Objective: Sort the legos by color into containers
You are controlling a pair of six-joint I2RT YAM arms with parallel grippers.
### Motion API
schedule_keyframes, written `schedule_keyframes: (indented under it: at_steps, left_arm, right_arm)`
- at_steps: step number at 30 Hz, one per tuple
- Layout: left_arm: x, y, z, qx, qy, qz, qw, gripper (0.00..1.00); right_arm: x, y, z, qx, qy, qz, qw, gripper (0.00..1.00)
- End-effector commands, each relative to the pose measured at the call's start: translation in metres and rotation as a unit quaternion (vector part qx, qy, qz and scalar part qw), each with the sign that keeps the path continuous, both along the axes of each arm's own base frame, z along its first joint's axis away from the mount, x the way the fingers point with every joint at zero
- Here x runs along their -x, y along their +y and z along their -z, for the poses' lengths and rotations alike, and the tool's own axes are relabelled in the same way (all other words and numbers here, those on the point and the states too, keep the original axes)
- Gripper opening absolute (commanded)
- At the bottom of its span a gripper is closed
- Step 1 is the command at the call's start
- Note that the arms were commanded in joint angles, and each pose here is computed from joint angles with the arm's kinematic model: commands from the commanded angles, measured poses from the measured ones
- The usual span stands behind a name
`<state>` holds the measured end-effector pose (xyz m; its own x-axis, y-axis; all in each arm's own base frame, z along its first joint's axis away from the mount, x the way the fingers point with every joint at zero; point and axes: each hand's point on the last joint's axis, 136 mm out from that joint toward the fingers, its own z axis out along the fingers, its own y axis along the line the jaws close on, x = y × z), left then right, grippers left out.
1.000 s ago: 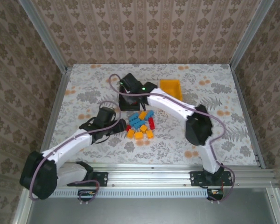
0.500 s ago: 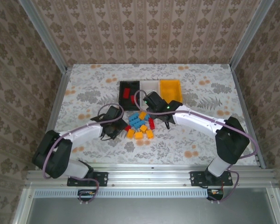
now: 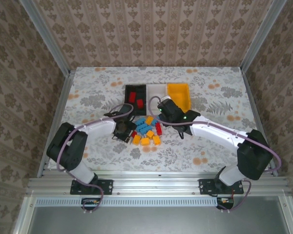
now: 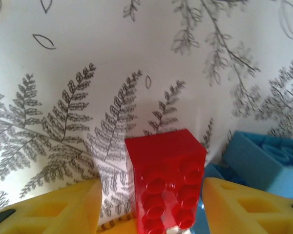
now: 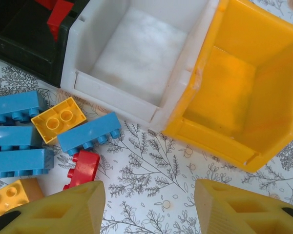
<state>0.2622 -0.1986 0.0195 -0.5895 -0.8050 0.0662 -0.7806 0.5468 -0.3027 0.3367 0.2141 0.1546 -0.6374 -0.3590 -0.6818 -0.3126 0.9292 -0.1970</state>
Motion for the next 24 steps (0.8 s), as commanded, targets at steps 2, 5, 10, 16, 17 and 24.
schedule_keyframes:
  at_steps: [2,5,10,16,17,24]
  left_arm:
    - [0.014,0.007,0.025,-0.001,0.068,-0.036,0.997,0.50]
    - [0.011,0.006,0.024,-0.007,0.068,-0.029,0.997,0.39]
    - [0.012,0.019,0.016,-0.026,0.048,-0.037,0.998,0.24]
    - [0.002,0.027,-0.007,-0.042,0.005,-0.023,0.999,0.24]
    - [0.000,0.029,-0.013,-0.048,-0.004,-0.018,0.999,0.24]
    - [-0.006,0.031,-0.028,-0.056,-0.036,-0.007,0.998,0.25]
  right_arm:
    - [0.003,-0.002,-0.001,-0.025,-0.009,0.007,1.000,0.52]
    - [0.004,-0.003,0.002,-0.022,-0.006,0.007,1.000,0.52]
    - [0.004,-0.002,-0.002,-0.032,-0.014,0.005,0.999,0.52]
    - [0.005,-0.001,-0.004,-0.038,-0.015,0.003,0.999,0.52]
    - [0.005,-0.001,-0.004,-0.037,-0.015,0.003,0.999,0.53]
    - [0.004,0.001,-0.001,-0.038,-0.012,0.001,0.999,0.52]
